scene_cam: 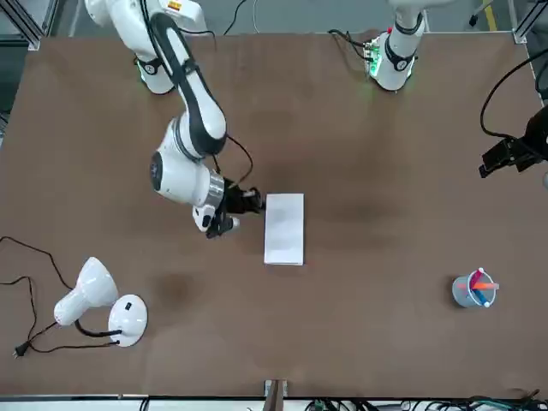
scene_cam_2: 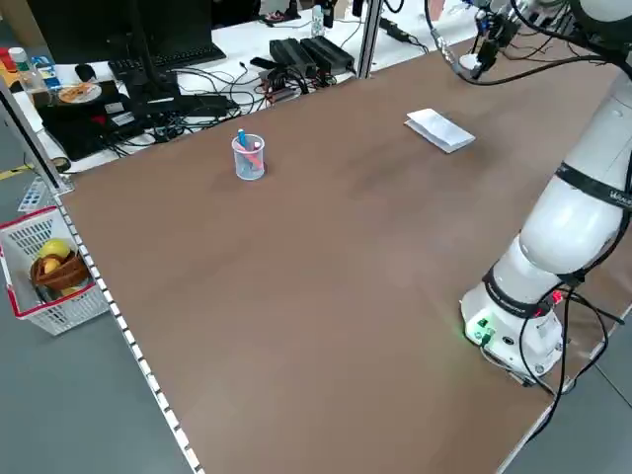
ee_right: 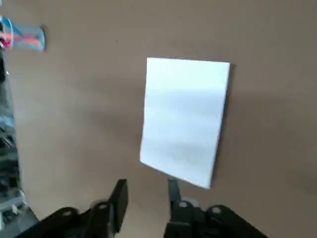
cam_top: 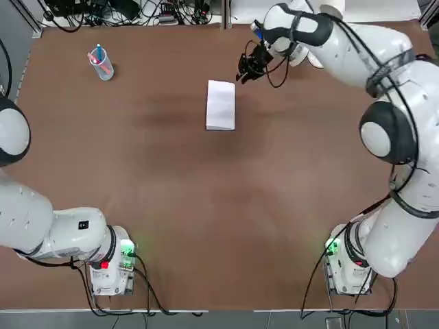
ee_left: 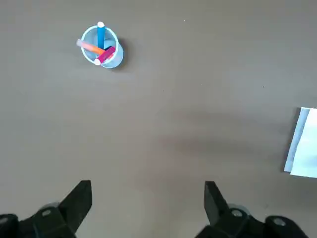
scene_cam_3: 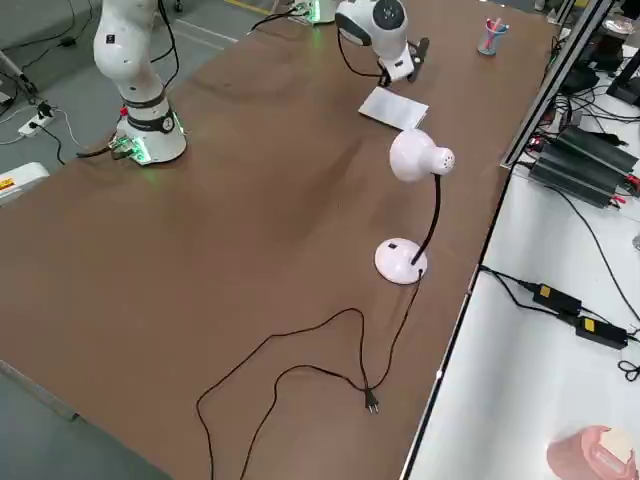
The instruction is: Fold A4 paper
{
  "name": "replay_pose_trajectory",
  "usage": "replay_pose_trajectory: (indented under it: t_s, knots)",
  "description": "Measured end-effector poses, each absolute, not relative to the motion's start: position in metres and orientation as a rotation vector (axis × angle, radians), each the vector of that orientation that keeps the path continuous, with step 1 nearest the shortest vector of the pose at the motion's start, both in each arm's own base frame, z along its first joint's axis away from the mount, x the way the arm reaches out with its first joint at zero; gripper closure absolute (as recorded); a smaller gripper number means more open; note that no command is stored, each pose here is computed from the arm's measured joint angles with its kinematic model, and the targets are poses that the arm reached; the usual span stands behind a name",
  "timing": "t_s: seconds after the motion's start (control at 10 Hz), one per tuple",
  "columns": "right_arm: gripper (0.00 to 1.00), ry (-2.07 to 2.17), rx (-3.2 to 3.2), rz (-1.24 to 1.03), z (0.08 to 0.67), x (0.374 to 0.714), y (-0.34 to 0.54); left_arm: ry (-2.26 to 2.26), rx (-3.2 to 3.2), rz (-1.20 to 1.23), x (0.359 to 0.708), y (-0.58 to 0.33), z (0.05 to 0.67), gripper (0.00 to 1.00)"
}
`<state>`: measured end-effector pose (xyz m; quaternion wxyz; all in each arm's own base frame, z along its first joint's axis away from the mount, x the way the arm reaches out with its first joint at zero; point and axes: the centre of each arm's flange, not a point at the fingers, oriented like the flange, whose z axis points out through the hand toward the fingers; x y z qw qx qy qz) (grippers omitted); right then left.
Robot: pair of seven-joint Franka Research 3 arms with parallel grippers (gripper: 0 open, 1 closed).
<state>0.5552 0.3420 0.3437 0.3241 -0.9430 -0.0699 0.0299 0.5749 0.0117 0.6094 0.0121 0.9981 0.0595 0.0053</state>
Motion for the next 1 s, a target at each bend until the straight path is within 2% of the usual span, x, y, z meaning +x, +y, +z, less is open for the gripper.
replay_pose_trajectory:
  t_s: [0.2, 0.4, 0.5, 1.0]
  knots:
    - [0.24, -0.395, -2.62, 0.112, 0.388, 0.553, 0.285, 0.184, 3.111, 0.014, 0.575, 0.012, 0.609, 0.0]
    - [0.13, -0.524, -2.768, 0.132, 0.435, 0.551, 0.222, 0.183, 3.11, 0.013, 0.574, 0.011, 0.612, 0.0]
    - [0.02, -0.544, -2.836, 0.147, 0.456, 0.55, 0.188, 0.183, 3.11, 0.015, 0.574, 0.011, 0.613, 0.0]
    - [0.01, -0.234, -2.977, 0.176, 0.519, 0.559, 0.022, 0.184, 3.11, 0.015, 0.574, 0.012, 0.614, 0.0]
